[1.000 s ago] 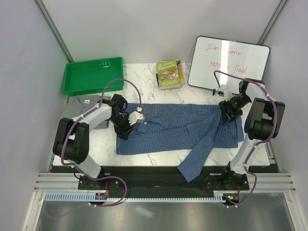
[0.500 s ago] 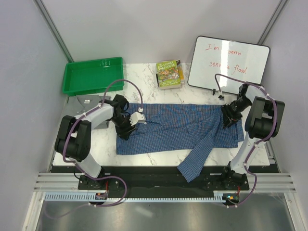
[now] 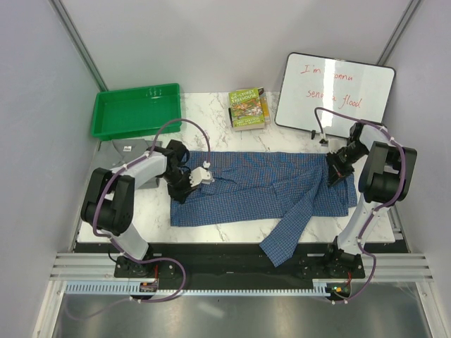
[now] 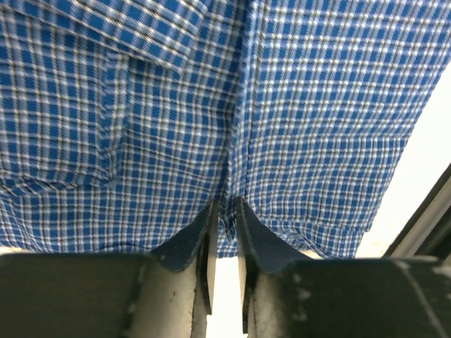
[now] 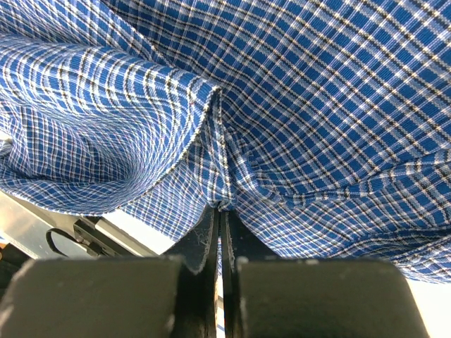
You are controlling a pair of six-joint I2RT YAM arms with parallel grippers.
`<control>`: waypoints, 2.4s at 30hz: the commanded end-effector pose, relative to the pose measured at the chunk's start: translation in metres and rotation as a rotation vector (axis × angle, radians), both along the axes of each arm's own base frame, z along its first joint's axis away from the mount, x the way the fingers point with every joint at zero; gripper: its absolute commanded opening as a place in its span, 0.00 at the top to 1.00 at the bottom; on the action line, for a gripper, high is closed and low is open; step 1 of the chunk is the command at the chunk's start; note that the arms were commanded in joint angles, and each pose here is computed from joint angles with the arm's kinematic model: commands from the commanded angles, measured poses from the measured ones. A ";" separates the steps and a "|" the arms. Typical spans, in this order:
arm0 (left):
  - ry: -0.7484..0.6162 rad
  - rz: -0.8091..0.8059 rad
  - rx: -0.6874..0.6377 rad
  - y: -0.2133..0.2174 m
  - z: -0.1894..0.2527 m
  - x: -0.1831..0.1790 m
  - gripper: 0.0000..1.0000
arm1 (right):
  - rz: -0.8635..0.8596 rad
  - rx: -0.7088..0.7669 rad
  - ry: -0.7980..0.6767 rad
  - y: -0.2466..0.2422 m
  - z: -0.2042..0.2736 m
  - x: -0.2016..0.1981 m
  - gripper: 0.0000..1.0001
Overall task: Fold and stack the long sleeve shirts
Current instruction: Fold the shirt
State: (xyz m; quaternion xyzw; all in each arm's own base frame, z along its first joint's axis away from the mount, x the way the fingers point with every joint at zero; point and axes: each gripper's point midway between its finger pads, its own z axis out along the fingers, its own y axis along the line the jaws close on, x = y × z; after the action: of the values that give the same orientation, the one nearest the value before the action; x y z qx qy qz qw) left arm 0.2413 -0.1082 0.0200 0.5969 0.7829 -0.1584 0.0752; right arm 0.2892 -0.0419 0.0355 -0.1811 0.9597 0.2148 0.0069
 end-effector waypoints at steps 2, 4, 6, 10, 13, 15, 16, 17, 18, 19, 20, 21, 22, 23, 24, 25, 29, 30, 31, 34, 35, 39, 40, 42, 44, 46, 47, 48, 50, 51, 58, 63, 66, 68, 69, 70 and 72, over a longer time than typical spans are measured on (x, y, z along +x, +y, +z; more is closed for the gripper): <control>-0.014 -0.064 0.001 0.003 0.012 -0.008 0.80 | 0.004 0.022 -0.037 0.000 0.016 0.000 1.00; -0.009 -0.067 -0.002 0.003 0.011 -0.008 0.88 | 0.002 0.022 -0.041 -0.002 0.016 -0.001 1.00; -0.006 -0.067 -0.002 0.003 0.010 -0.008 0.94 | -0.003 0.024 -0.038 -0.003 0.016 -0.001 1.00; -0.003 -0.068 0.003 0.003 0.009 -0.006 0.98 | -0.006 0.032 -0.044 -0.002 0.017 0.001 1.00; -0.017 -0.074 -0.013 0.000 0.014 -0.003 0.98 | -0.008 0.033 -0.046 -0.002 0.018 0.000 1.00; -0.024 -0.081 -0.022 -0.001 0.020 -0.002 0.98 | -0.007 0.033 -0.051 -0.003 0.019 0.000 1.00; -0.035 -0.082 -0.033 -0.003 0.024 0.000 0.98 | -0.007 0.032 -0.056 -0.003 0.020 0.000 1.00; -0.032 -0.082 -0.037 -0.004 0.027 0.000 0.98 | -0.010 0.033 -0.056 -0.004 0.020 0.000 1.00; -0.048 -0.082 -0.043 -0.006 0.032 0.004 0.98 | -0.014 0.035 -0.055 -0.004 0.021 -0.001 1.00; -0.056 -0.077 -0.050 -0.008 0.036 0.007 0.98 | -0.015 0.034 -0.054 -0.005 0.020 -0.001 1.00; -0.058 -0.077 -0.052 -0.009 0.038 0.008 0.98 | -0.021 0.032 -0.060 -0.008 0.021 -0.002 1.00; -0.077 -0.080 -0.056 -0.011 0.044 0.014 0.98 | -0.023 0.034 -0.057 -0.009 0.022 -0.004 1.00; -0.081 -0.076 -0.056 -0.011 0.046 0.017 0.98 | -0.024 0.037 -0.060 -0.010 0.023 -0.004 1.00; -0.086 -0.077 -0.056 -0.012 0.048 0.019 0.98 | -0.032 0.036 -0.066 -0.012 0.025 -0.005 1.00; -0.095 -0.076 -0.060 -0.013 0.052 0.023 0.98 | -0.034 0.041 -0.064 -0.013 0.026 -0.007 1.00; -0.099 -0.076 -0.065 -0.015 0.054 0.026 0.98 | -0.034 0.046 -0.067 -0.013 0.027 -0.008 1.00; -0.108 -0.079 -0.075 -0.019 0.057 0.035 0.98 | -0.044 0.054 -0.059 -0.015 0.028 -0.015 1.00; -0.117 -0.077 -0.078 -0.021 0.059 0.039 0.98 | -0.047 0.057 -0.059 -0.016 0.028 -0.016 1.00; -0.122 -0.077 -0.073 -0.020 0.059 0.041 0.98 | -0.051 0.059 -0.065 -0.016 0.030 -0.015 1.00; -0.137 -0.082 -0.069 -0.021 0.061 0.048 0.98 | -0.061 0.074 -0.084 -0.019 0.034 -0.017 1.00; -0.146 -0.082 -0.066 -0.021 0.061 0.051 0.98 | -0.067 0.077 -0.090 -0.021 0.035 -0.018 1.00; -0.160 -0.087 -0.048 -0.020 0.056 0.061 0.98 | -0.081 0.093 -0.097 -0.024 0.034 -0.019 1.00; -0.155 -0.088 -0.038 -0.020 0.052 0.062 0.98 | -0.086 0.096 -0.095 -0.024 0.034 -0.020 1.00; -0.154 -0.086 -0.031 -0.019 0.047 0.064 0.98 | -0.092 0.101 -0.091 -0.024 0.033 -0.020 1.00; -0.159 -0.085 -0.025 -0.019 0.042 0.068 0.98 | -0.096 0.101 -0.088 -0.024 0.030 -0.020 1.00; -0.151 -0.080 -0.018 -0.018 0.036 0.068 0.98 | -0.105 0.102 -0.078 -0.024 0.025 -0.020 1.00; -0.156 -0.079 -0.017 -0.017 0.033 0.070 0.98 | -0.106 0.100 -0.078 -0.024 0.023 -0.020 1.00; -0.161 -0.074 -0.010 -0.016 0.032 0.070 0.98 | -0.110 0.099 -0.074 -0.025 0.021 -0.020 1.00; -0.160 -0.069 -0.005 -0.015 0.026 0.070 0.98 | -0.120 0.092 -0.068 -0.025 0.017 -0.019 1.00; -0.170 -0.062 -0.001 -0.014 0.025 0.073 0.98 | -0.121 0.090 -0.069 -0.026 0.015 -0.018 1.00; -0.164 0.017 -0.006 -0.011 0.018 0.078 0.78 | -0.150 0.063 -0.063 -0.027 0.007 -0.011 0.81; -0.262 0.074 -0.219 -0.036 0.086 0.080 0.50 | -0.136 -0.001 -0.132 -0.035 0.034 -0.011 0.50; -0.251 0.030 -0.333 -0.060 0.121 0.050 0.36 | -0.040 0.002 -0.243 -0.035 0.067 -0.009 0.45; -0.185 0.039 -0.387 -0.072 0.128 0.028 0.33 | 0.035 0.043 -0.293 -0.023 0.089 -0.011 0.38; -0.152 0.037 -0.455 -0.081 0.135 0.017 0.33 | 0.120 0.047 -0.365 -0.016 0.103 -0.010 0.34; -0.129 0.045 -0.482 -0.083 0.136 0.007 0.32 | 0.202 0.066 -0.369 0.002 0.109 -0.014 0.33; -0.086 0.077 -0.549 -0.091 0.142 -0.004 0.30 | 0.368 0.069 -0.445 0.023 0.124 -0.019 0.29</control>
State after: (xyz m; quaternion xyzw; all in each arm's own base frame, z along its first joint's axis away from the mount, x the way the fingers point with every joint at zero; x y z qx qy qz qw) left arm 0.2804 -0.1741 0.1486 0.5827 0.7301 -0.2137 0.2859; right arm 0.2797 -0.0681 0.1091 -0.2260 0.9466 0.1886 0.1316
